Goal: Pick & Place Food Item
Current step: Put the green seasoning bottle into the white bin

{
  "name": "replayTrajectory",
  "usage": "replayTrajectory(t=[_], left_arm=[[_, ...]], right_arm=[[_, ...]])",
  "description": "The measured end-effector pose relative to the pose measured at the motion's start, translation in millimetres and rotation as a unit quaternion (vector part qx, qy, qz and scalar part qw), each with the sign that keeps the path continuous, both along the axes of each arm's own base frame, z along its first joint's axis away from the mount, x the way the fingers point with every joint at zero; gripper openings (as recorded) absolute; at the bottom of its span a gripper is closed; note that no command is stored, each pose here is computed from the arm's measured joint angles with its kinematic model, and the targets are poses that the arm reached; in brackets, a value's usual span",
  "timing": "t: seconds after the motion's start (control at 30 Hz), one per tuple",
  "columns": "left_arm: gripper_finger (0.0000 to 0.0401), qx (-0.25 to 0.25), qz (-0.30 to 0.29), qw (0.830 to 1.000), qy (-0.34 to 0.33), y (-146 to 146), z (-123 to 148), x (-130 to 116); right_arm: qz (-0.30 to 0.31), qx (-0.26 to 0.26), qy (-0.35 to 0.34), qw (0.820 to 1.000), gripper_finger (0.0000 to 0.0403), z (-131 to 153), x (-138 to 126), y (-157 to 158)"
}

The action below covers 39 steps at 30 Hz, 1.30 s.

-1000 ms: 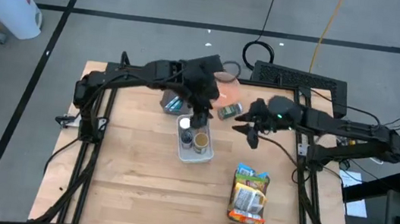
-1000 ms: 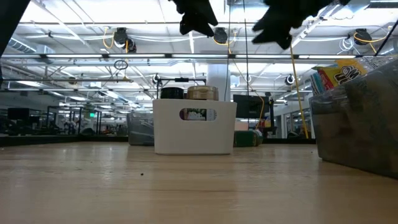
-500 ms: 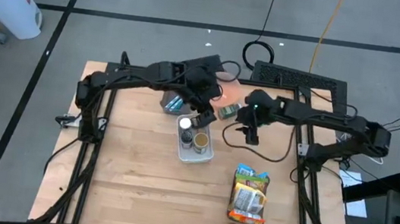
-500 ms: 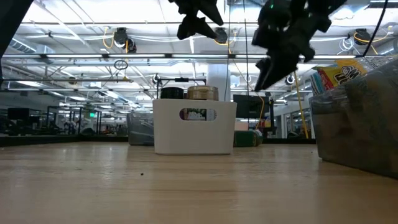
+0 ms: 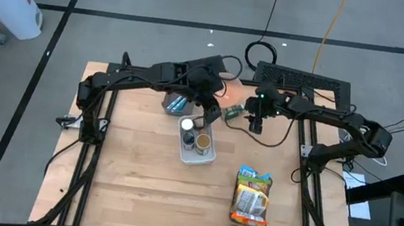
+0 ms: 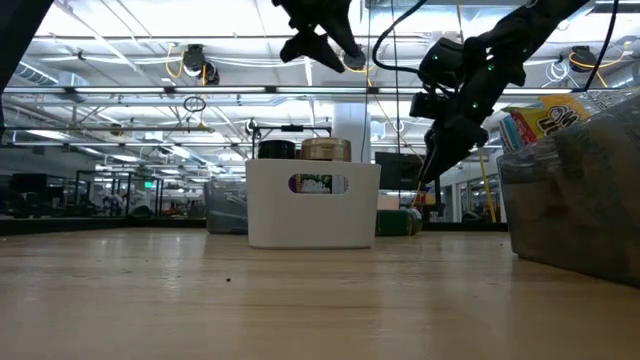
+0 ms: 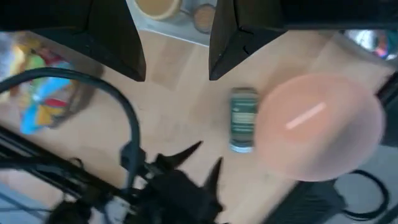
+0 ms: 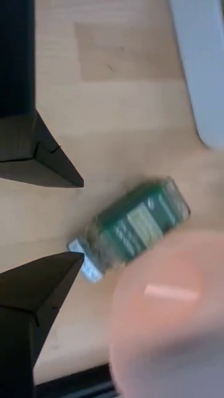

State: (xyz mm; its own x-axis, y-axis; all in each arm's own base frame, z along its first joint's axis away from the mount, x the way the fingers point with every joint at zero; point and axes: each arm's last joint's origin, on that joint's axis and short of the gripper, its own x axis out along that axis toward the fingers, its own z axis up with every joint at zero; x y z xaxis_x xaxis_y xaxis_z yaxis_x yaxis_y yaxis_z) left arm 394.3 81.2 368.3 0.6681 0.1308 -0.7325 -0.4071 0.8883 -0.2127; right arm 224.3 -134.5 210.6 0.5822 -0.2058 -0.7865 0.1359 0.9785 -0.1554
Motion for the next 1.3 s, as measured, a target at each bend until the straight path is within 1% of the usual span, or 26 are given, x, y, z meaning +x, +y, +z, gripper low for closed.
replayTrajectory(t=[0.07,0.13,0.23,0.3,0.33,0.43,0.5,0.6,0.7,0.77,0.93,1.07,1.2,1.23,1.3], left_arm=[[0.0184,-0.002,0.017,1.0,0.004,8.7,-3.9,1.0],[0.0184,-0.005,0.027,0.999,0.017,16.7,-10.1,1.3],[0.0184,-0.004,0.027,0.999,0.038,27.5,-25.0,3.7],[0.0184,-0.015,0.019,0.999,0.047,31.1,-38.4,5.1],[0.0184,-0.023,0.013,0.999,0.039,32.0,-43.3,7.3],[0.0184,-0.069,0.009,0.997,0.041,33.5,-61.9,9.8],[0.0184,-0.082,0.007,0.996,0.023,33.9,-71.1,16.2],[0.0184,-0.092,0.009,0.996,0.014,33.8,-84.8,22.6],[0.0184,-0.09,0.003,0.996,0.001,34.6,-88.8,28.4],[0.0184,-0.091,-0.004,0.996,-0.007,34.9,-89.2,30.7],[0.0184,-0.102,-0.008,0.995,0.003,36.0,-90.0,27.9],[0.0184,-0.107,-0.035,0.994,0.017,33.3,-82.2,18.6],[0.0184,-0.095,-0.051,0.993,0.039,31.0,-62.7,-2.6],[0.0184,-0.09,-0.05,0.994,0.04,31.6,-54.6,-10.2],[0.0184,-0.079,-0.041,0.995,0.046,31.4,-41.8,-23.4]], right_arm=[[-0.025,0.01,-0.01,1.0,0.0173,0.9,-1.6,-4.3],[-0.05,0.035,-0.027,0.998,0.017,2.3,-2.8,-6.4],[-0.06,0.095,-0.066,0.991,0.0165,8.4,-5.8,-5.9],[-0.068,0.116,-0.08,0.988,0.0162,12.5,-7.6,-4.1],[-0.077,0.118,-0.085,0.986,0.0161,15.0,-8.9,-3.4],[-0.101,0.097,-0.095,0.986,0.0158,22.3,-12.3,-3.0],[-0.103,0.076,-0.088,0.988,0.0158,22.9,-14.3,-4.2],[-0.061,0.04,-0.072,0.995,0.0157,21.3,-14.0,-5.4],[-0.023,0.02,-0.05,0.998,0.0155,13.7,-10.3,-7.6],[-0.026,0.019,-0.043,0.999,0.0155,8.2,-9.2,-13.0],[-0.059,0.048,-0.018,0.997,0.0155,-6.3,-11.8,-24.2],[-0.058,0.044,-0.025,0.997,0.0164,-5.4,-11.3,-26.0],[-0.076,0.053,-0.043,0.995,0.0184,1.4,-13.8,-25.6],[-0.081,0.067,-0.052,0.993,0.019,3.0,-15.1,-26.1],[-0.09,0.111,-0.066,0.988,0.0205,3.4,-18.1,-26.6]])
